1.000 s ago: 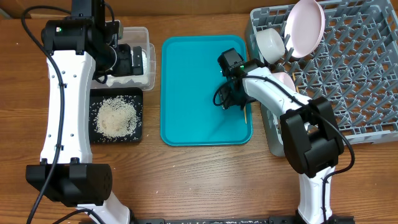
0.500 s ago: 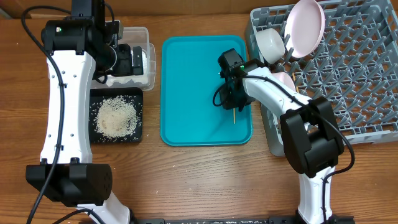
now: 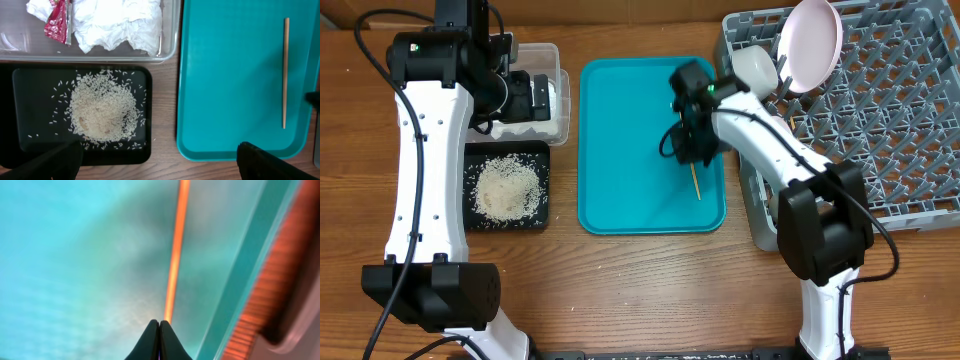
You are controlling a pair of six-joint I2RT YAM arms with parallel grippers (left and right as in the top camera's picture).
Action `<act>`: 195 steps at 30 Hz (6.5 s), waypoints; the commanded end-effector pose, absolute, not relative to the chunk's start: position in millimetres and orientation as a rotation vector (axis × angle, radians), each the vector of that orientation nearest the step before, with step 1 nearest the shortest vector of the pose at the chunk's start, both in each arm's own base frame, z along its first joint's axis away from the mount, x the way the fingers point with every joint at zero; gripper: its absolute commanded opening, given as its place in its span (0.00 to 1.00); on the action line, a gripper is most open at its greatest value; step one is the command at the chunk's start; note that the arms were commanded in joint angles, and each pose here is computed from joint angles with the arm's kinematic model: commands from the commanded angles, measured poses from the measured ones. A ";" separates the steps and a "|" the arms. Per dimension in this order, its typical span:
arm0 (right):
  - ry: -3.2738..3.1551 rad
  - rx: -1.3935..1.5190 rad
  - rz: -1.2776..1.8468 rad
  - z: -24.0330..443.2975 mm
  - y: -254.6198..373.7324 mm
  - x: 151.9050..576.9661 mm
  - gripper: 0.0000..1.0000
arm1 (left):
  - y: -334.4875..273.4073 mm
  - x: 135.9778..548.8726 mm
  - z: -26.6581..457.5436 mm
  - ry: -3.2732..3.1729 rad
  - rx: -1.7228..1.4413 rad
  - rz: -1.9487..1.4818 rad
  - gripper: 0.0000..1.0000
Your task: Sort waste into correct bins and load items into the dishwasher
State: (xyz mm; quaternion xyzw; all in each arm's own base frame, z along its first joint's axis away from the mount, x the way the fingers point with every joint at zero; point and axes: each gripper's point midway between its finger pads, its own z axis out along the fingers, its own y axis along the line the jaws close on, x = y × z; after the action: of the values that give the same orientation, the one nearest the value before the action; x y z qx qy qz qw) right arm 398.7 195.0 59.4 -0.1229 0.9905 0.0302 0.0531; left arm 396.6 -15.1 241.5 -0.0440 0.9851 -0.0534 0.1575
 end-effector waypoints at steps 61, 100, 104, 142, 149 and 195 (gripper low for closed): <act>2.957 -0.515 0.099 18.0 172.8 447.5 0.40 | -15.1 396.8 253.3 2.781 -0.118 -0.145 1.00; 2.983 -0.533 0.144 82.8 178.6 426.0 0.04 | -15.0 396.8 253.3 2.781 -0.118 -0.144 1.00; 2.845 -0.508 0.173 167.8 178.1 432.6 0.04 | -15.0 396.7 253.3 2.782 -0.118 -0.144 1.00; 3.059 -0.071 -0.303 147.7 -66.0 383.5 0.62 | -14.9 396.8 253.3 2.781 -0.119 -0.145 1.00; 3.037 -0.065 -0.159 152.6 -50.2 389.0 0.63 | -14.7 396.8 253.3 2.781 -0.119 -0.144 1.00; 2.295 0.008 0.315 434.5 46.6 251.6 1.00 | -14.8 396.8 253.3 2.781 -0.119 -0.145 1.00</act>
State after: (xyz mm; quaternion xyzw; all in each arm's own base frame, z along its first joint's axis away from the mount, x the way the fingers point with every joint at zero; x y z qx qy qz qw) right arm 253.5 49.3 432.3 -0.0008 0.9145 0.1308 0.3830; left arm 396.4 -15.1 241.4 -0.0440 0.9852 -0.0534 0.1571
